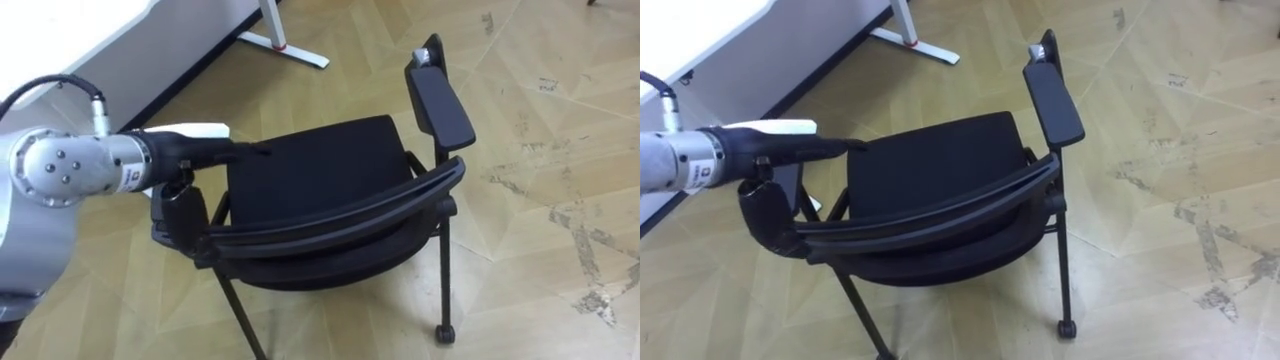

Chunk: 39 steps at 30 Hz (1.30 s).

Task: Push chair

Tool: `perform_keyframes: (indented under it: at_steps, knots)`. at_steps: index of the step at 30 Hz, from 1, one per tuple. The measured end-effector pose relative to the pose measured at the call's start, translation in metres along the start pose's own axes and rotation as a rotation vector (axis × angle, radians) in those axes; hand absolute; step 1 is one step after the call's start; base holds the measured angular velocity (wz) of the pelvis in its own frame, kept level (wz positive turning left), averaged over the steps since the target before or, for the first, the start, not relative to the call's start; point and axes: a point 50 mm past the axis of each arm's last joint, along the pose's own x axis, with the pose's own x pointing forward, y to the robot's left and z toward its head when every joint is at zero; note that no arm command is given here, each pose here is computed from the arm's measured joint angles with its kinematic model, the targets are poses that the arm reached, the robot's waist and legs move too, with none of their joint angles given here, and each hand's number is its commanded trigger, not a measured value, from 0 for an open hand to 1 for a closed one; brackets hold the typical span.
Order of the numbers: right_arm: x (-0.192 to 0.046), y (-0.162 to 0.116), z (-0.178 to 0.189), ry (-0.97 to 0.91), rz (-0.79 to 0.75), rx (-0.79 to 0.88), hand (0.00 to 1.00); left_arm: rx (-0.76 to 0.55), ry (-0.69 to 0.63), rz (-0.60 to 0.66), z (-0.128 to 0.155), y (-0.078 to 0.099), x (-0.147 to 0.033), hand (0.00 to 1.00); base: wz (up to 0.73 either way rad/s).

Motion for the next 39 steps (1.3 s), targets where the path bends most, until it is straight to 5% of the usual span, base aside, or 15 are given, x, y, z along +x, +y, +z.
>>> perform_keyframes:
  at_steps: [11,22,39]
  knots:
    - [0.001,0.004,0.005,0.002,0.012,-0.011,0.0,-0.171,0.088,-0.117,-0.034,-0.024,0.024,0.0,0.01]
    - [0.0,0.004,0.008,-0.027,0.015,-0.018,0.0,-0.182,0.111,-0.179,-0.039,-0.043,0.034,0.0,0.0]
    - [0.001,0.006,0.008,-0.037,-0.017,-0.007,0.0,-0.247,0.201,-0.046,-0.054,-0.062,0.067,0.0,-0.01]
